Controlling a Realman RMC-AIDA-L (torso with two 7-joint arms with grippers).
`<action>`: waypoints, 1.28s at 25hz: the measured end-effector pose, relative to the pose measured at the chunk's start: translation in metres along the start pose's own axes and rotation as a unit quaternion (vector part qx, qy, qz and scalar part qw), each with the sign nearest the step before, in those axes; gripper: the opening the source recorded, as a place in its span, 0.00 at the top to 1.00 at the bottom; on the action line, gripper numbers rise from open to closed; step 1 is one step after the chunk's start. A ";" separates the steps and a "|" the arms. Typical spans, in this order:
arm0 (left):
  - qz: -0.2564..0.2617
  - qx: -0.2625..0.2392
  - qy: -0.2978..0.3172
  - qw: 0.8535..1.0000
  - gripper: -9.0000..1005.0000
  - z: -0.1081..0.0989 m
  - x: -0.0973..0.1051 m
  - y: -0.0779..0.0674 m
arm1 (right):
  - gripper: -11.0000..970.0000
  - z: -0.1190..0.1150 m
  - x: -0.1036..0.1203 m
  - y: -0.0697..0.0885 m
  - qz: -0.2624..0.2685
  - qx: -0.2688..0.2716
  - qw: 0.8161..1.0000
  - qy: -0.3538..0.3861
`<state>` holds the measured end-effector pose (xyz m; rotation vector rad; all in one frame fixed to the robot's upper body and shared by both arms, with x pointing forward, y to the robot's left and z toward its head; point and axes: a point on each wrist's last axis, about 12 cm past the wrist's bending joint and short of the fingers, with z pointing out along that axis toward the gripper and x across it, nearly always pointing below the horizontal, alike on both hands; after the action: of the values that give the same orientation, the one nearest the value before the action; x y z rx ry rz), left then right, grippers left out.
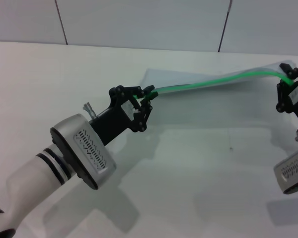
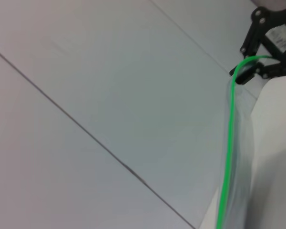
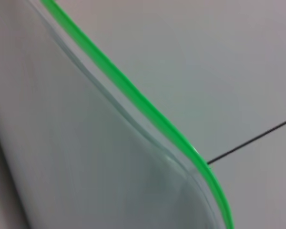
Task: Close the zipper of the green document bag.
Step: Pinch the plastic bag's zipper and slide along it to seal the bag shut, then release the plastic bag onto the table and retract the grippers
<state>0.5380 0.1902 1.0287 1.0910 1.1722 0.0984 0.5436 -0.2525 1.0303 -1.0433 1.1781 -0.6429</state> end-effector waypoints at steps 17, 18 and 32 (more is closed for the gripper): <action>-0.010 -0.039 0.010 0.999 0.77 0.004 0.001 0.009 | 0.90 -0.006 0.008 -0.013 0.010 0.059 0.998 0.021; -0.016 -0.047 0.006 0.999 0.77 0.005 -0.001 0.011 | 0.90 -0.007 0.008 -0.015 0.012 0.067 0.997 0.022; -0.154 -0.182 -0.076 0.968 0.52 -0.021 -0.008 0.038 | 0.56 -0.041 -0.003 -0.036 0.168 0.174 0.966 -0.090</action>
<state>0.5358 0.2190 1.0626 0.5751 1.1175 -0.0133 0.5075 -0.2775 1.0633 -0.5739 1.0070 -0.4536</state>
